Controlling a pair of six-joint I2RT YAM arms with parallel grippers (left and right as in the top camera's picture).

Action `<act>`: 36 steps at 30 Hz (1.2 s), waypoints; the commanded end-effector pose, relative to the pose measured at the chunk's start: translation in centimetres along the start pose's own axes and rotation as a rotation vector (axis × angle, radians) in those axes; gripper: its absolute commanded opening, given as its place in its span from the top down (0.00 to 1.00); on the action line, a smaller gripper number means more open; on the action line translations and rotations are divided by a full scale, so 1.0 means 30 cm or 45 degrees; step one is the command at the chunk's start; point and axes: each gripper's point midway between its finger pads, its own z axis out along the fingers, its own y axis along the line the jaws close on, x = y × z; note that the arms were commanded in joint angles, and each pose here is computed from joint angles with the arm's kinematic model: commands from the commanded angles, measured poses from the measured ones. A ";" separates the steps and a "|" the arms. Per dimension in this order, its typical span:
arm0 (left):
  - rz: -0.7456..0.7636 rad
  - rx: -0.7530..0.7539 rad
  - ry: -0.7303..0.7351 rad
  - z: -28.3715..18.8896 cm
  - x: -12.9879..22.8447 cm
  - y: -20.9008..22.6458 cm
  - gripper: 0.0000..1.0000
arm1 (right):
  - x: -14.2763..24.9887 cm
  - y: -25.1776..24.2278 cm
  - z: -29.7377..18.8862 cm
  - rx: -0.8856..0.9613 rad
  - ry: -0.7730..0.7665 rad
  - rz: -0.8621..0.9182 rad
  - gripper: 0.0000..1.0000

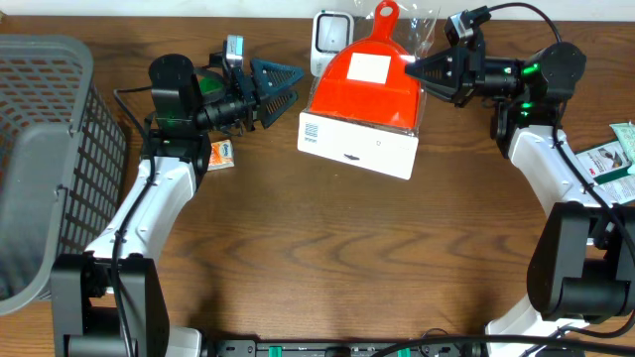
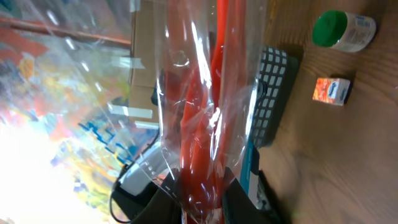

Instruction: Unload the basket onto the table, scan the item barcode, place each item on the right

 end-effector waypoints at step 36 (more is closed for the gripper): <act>0.002 -0.031 0.010 -0.004 0.009 0.012 0.27 | -0.086 -0.757 -0.576 1.225 -1.032 0.551 0.99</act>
